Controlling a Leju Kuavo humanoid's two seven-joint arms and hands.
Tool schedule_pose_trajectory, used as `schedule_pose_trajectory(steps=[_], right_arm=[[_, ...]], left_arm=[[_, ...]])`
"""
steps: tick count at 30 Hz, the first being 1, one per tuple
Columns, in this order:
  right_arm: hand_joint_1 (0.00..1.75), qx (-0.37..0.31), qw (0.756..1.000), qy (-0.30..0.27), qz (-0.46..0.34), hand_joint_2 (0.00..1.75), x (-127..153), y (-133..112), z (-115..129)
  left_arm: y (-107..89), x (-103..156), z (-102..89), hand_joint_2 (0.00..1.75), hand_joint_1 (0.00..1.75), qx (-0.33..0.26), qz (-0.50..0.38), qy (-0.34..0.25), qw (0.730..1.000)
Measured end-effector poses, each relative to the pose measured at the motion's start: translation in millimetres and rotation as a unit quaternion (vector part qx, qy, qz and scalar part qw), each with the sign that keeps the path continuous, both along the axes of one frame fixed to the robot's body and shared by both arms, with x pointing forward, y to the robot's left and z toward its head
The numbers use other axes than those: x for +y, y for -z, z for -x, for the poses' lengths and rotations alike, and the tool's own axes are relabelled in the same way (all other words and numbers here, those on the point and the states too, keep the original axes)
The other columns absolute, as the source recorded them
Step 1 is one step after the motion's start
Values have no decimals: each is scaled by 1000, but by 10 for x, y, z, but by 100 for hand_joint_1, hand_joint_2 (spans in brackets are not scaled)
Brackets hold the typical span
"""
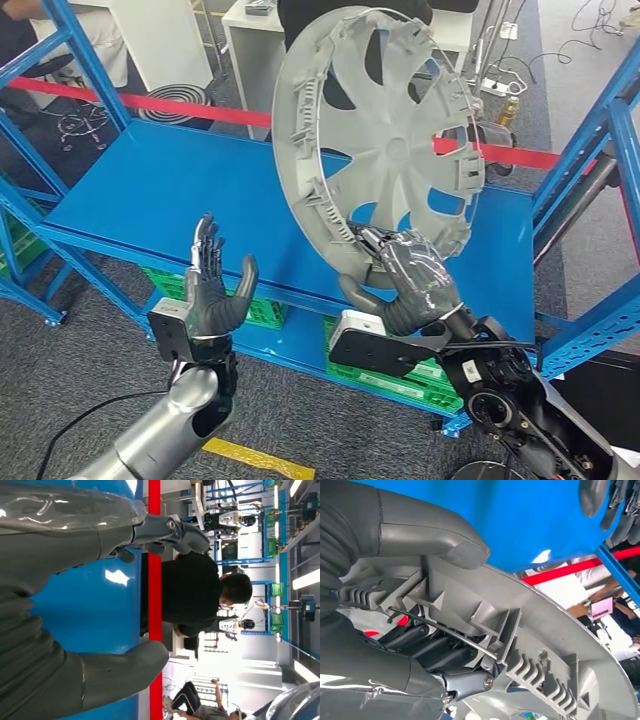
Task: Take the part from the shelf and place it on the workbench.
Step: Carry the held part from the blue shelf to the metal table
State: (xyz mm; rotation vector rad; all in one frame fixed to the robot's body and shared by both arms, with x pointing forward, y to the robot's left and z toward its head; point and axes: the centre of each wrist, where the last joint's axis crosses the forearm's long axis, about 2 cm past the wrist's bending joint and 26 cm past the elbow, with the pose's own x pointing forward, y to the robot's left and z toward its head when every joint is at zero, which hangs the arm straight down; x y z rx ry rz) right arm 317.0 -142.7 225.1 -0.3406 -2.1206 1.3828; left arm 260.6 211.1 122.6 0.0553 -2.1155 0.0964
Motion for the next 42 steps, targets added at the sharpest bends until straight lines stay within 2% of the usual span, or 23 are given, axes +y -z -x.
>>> schedule_pose_trajectory(steps=[42], right_arm=[[175,7,1000,-7,-14,175,53,-14,-9]], left_arm=[[10,11,16,175,0,-1,1,-2,1000]])
